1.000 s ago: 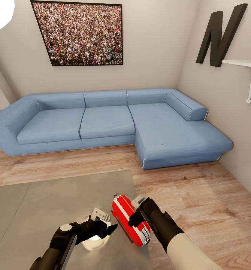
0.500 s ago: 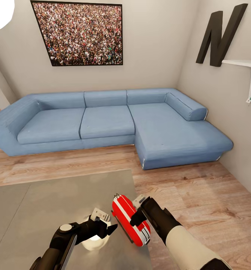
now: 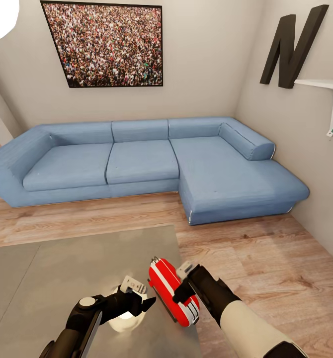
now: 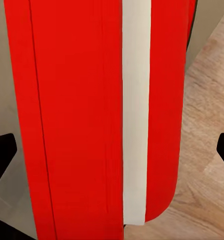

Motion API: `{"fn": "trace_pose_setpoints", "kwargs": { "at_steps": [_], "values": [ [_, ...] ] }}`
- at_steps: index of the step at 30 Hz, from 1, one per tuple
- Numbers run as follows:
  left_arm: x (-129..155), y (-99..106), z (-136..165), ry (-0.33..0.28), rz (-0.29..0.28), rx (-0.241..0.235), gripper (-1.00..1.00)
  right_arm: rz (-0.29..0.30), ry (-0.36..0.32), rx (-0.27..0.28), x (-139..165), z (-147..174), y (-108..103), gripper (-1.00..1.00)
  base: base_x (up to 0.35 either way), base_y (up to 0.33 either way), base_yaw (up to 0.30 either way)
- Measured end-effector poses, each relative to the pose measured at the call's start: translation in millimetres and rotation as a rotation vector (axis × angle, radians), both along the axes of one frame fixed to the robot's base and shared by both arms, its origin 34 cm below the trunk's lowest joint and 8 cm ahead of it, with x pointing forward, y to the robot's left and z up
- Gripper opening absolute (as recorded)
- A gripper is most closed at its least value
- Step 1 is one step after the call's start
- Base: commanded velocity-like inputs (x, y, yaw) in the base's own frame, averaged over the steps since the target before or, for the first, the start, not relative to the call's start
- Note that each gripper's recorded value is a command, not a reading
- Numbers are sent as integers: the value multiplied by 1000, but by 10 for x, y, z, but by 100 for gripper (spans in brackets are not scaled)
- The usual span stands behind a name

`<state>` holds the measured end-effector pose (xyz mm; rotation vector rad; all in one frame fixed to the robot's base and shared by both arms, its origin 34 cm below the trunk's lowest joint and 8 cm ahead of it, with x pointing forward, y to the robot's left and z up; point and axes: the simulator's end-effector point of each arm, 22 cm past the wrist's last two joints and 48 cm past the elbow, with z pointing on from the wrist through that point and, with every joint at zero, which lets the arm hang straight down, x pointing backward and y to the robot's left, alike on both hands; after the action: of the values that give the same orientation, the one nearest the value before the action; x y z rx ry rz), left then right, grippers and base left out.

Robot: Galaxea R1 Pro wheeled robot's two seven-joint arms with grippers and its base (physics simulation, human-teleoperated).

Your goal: Turn on the radio receiver that's on the table in the living room.

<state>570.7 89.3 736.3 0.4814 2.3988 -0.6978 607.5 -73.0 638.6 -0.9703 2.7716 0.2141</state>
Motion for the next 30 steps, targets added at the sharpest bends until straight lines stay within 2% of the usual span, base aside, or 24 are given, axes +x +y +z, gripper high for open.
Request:
{"fn": "trace_pose_setpoints", "kwargs": {
  "at_steps": [23, 24, 30],
  "values": [
    [0, -7, 2, 0, 0, -1, 100, 3, 3, 1, -63, -85, -24, 100, 0, 0, 0],
    [0, -6, 1, 0, 0, -1, 100, 3, 3, 1, -63, -86, -25, -100, 0, 0, 0],
    [0, -6, 1, 0, 0, -1, 100, 8, 6, -5, -91, -114, -44, -100, 0, 0, 0]
  ]
}}
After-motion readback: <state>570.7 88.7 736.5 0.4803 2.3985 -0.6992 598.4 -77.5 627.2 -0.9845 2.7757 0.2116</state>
